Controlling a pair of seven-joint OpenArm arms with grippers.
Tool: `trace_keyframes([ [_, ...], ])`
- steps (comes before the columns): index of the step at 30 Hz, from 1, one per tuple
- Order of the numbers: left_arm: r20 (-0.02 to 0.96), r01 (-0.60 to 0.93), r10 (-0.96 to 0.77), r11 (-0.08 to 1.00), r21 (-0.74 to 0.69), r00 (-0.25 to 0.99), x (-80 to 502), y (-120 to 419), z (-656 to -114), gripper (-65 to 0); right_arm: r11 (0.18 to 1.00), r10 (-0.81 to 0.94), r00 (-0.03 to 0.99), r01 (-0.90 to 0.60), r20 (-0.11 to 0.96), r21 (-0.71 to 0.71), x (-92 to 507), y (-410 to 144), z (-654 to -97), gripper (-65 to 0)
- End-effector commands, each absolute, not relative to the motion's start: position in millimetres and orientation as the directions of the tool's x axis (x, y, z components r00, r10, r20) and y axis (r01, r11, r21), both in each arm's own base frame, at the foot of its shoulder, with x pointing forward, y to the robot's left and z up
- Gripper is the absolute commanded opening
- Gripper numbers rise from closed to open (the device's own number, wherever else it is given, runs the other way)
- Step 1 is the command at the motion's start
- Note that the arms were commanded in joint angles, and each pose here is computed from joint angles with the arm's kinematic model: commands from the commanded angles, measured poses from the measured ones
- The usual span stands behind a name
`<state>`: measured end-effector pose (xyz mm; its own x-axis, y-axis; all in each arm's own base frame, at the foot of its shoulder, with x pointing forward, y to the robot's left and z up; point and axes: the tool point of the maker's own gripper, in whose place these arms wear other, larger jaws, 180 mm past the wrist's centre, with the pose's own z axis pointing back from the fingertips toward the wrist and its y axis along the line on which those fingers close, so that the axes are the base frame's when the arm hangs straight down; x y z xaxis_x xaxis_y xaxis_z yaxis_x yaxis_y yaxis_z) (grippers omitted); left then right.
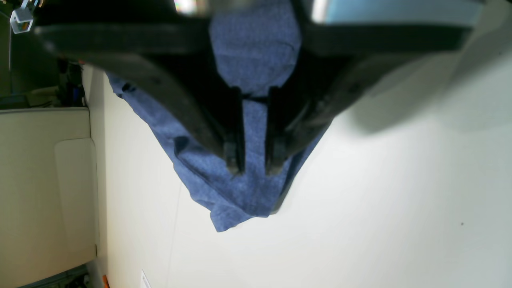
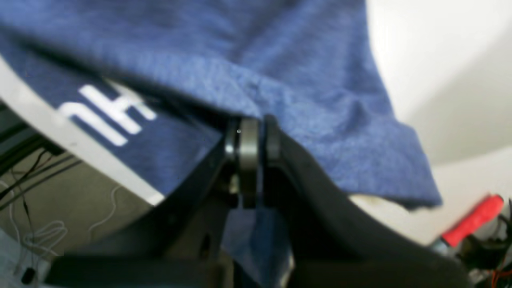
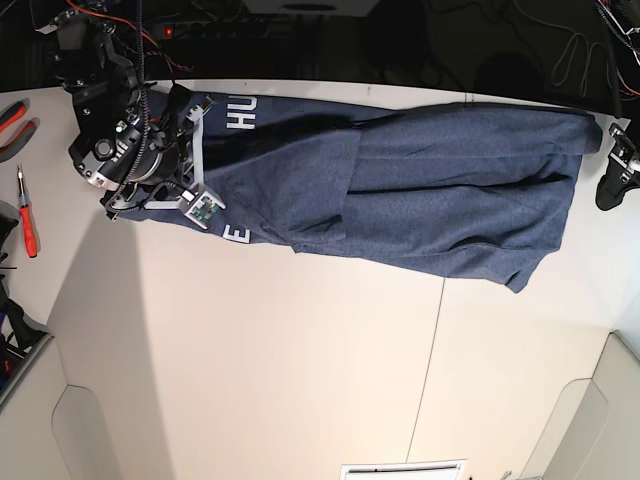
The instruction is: Layout the t-shirt on the table in an organized manner, then fold the t-shirt properly
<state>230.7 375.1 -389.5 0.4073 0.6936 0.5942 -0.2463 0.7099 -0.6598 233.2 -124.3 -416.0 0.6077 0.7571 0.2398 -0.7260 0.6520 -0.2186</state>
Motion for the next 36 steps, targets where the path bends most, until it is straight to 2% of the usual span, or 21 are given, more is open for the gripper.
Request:
trace_keyframes([
  [1, 0.634, -0.213, 0.675, 0.729, -0.650, 0.378, 237, 384, -372, -55.1, 0.665, 0.746, 0.612, -0.708, 0.264, -0.237, 241, -128, -407, -65.0],
  [16, 0.634, -0.212, 0.675, 0.729, -0.650, 0.377, 238, 384, -372, -55.1, 0.708, 0.702, 0.669, -0.691, 0.244, -0.143, 205, -128, -425, -65.0],
  [17, 0.634, -0.212, 0.675, 0.729, -0.650, 0.377, 238, 384, -372, -55.1, 0.717, 0.692, 0.673, -0.682, 0.262, -0.144, 208, -127, -424, -61.4],
  [19, 0.634, -0.213, 0.675, 0.729, -0.650, 0.377, 237, 384, -372, -55.1, 0.737, 0.670, 0.684, -0.660, 0.289, -0.148, 213, -128, -422, -44.1],
  [20, 0.634, -0.212, 0.675, 0.729, -0.650, 0.377, 238, 384, -372, -55.1, 0.740, 0.666, 0.686, -0.655, 0.293, -0.150, 214, -129, -421, -39.4],
  [21, 0.634, -0.213, 0.675, 0.729, -0.650, 0.377, 237, 384, -372, -55.1, 0.744, 0.663, 0.689, -0.650, 0.295, -0.155, 216, -131, -420, -38.7],
  [24, 0.634, -0.212, 0.675, 0.729, -0.650, 0.377, 238, 384, -372, -55.1, 0.772, 0.632, 0.710, -0.612, 0.310, -0.171, 222, -139, -414, -39.6],
  [25, 0.634, -0.212, 0.675, 0.729, -0.650, 0.377, 238, 384, -372, -55.1, 0.785, 0.616, 0.718, -0.592, 0.323, -0.181, 225, -143, -410, -41.8],
  [29, 0.634, -0.212, 0.675, 0.729, -0.650, 0.377, 238, 384, -372, -55.1, 0.820, 0.566, 0.699, -0.533, 0.436, -0.210, 246, -150, -383, -52.8],
  [32, 0.634, -0.212, 0.675, 0.729, -0.650, 0.377, 238, 384, -372, -55.1, 0.845, 0.506, 0.654, -0.506, 0.563, -0.172, 260, -141, -360, -65.0],
  [36, 0.634, -0.212, 0.676, 0.729, -0.651, 0.376, 238, 384, -372, -55.1, 0.873, 0.397, 0.626, -0.483, 0.671, -0.067, 271, -121, -343, -65.0],
])
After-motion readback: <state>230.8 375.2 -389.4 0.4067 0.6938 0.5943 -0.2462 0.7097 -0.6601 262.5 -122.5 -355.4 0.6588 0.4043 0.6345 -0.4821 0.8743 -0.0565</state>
